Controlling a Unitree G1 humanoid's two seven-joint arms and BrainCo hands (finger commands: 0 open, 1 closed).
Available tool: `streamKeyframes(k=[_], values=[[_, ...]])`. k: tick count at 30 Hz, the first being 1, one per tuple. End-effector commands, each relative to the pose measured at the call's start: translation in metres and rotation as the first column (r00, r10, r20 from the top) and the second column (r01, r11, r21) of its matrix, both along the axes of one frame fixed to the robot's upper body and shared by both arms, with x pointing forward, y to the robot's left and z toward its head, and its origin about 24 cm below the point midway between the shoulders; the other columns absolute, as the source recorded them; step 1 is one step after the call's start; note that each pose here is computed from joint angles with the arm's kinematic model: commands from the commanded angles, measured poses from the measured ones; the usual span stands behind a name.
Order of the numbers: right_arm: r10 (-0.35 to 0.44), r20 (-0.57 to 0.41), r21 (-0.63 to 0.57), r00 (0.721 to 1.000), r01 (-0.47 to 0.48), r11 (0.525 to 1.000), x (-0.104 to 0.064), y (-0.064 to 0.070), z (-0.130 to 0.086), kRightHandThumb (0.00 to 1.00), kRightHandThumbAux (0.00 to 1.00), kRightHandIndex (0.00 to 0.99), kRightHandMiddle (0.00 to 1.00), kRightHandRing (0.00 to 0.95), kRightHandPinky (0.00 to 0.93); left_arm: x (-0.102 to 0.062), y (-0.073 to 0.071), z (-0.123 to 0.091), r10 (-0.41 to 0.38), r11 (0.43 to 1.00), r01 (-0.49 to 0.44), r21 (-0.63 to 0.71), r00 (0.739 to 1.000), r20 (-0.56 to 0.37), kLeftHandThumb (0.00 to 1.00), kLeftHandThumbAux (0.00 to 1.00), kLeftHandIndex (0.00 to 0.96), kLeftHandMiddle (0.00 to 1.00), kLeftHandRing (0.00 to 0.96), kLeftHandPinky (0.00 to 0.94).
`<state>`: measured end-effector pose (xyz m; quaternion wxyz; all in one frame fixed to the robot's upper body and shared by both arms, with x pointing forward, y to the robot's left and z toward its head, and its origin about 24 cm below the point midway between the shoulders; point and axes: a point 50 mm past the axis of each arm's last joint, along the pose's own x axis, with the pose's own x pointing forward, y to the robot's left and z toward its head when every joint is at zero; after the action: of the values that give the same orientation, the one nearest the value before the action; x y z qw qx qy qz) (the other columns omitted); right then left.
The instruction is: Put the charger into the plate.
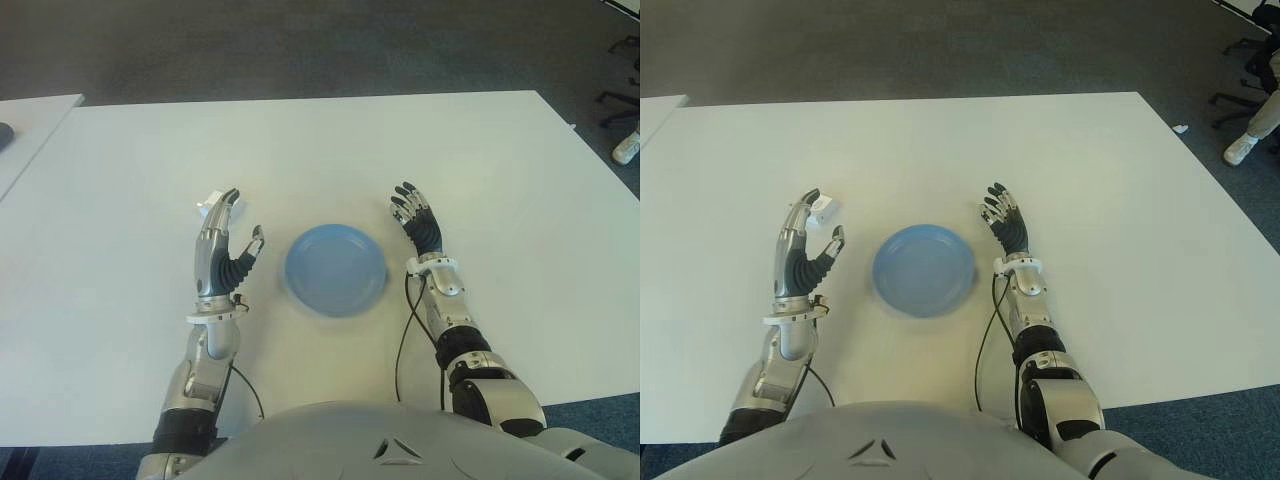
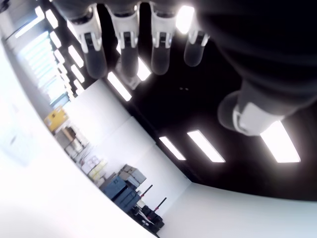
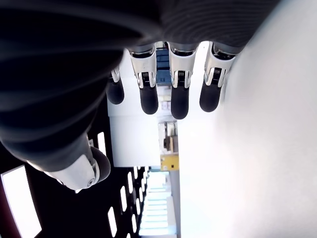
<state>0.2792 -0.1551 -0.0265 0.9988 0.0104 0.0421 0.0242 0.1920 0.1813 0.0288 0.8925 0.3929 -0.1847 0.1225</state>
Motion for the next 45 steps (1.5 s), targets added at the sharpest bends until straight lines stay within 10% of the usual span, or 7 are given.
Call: streamKeyframes(k=[1, 17, 45], values=[[-0.022, -0.298, 0.009, 0.954, 0.026, 1.0, -0.044, -0.001, -0.055, 0.295, 0.676, 0.098, 0.151, 0.156, 0.204, 0.003, -0.001, 0.004, -0.006, 0.994, 0.003, 0.105, 1.0, 0.028, 0.2, 0.458, 0.097, 0.115, 0.125, 0.131], [-0.019, -0.296, 0.013, 0.955, 0.024, 1.0, -0.042, -0.001, -0.056, 0.295, 0.675, 0.097, 0.138, 0.141, 0.186, 0.031, 0.023, 0.014, 0.022, 0.926, -0.029, 0.377, 1.0, 0.023, 0.265, 0.383, 0.089, 0.078, 0.044, 0.0], [-0.016, -0.308, 0.028, 0.951, 0.026, 0.999, -0.044, -0.01, -0.059, 0.323, 0.675, 0.112, 0.136, 0.137, 0.182, 0.084, 0.051, 0.016, 0.049, 0.854, 0.057, 0.516, 0.981, -0.19, 0.294, 0.373, 0.159, 0.081, 0.069, 0.12]])
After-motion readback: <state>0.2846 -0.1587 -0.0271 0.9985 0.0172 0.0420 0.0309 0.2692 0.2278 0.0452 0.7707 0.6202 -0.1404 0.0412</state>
